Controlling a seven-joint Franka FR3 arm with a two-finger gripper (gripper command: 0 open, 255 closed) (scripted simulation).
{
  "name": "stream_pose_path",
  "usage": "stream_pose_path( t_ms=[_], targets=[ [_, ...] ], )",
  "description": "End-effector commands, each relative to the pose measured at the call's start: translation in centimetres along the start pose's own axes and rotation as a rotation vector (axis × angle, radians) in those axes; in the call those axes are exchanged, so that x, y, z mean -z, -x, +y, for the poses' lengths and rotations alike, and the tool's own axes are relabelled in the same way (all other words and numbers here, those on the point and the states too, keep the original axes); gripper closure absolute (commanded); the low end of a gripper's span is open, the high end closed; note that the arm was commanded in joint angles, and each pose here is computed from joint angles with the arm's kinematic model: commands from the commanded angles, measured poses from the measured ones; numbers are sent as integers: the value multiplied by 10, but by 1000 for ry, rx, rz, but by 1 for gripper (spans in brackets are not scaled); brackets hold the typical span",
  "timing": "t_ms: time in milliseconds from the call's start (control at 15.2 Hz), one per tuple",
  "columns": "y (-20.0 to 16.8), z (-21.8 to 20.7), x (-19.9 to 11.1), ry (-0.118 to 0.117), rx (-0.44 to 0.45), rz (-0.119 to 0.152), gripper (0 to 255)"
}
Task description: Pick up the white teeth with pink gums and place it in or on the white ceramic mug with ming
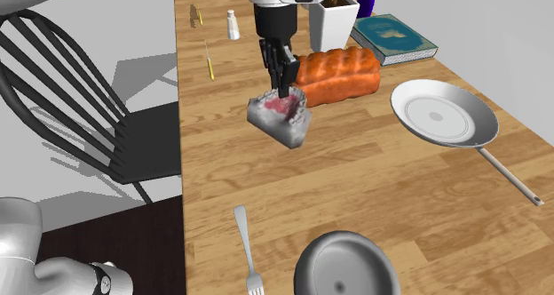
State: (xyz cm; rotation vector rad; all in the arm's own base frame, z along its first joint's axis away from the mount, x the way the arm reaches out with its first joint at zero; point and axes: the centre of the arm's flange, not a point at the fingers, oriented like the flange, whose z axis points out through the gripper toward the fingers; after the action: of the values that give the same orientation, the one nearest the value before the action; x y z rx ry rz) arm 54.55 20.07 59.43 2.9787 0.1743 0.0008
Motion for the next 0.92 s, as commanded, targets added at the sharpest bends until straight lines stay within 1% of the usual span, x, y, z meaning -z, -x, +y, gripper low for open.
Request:
stream_pose_path(
  t_ms=[0, 528, 594, 858],
  targets=[
    [0, 2, 11, 0, 0, 0, 255],
    [0, 8, 53, 0, 0, 0, 255],
    [0, 8, 53, 0, 0, 0, 255],
    [9, 60, 51, 0, 0, 0, 255]
  ],
)
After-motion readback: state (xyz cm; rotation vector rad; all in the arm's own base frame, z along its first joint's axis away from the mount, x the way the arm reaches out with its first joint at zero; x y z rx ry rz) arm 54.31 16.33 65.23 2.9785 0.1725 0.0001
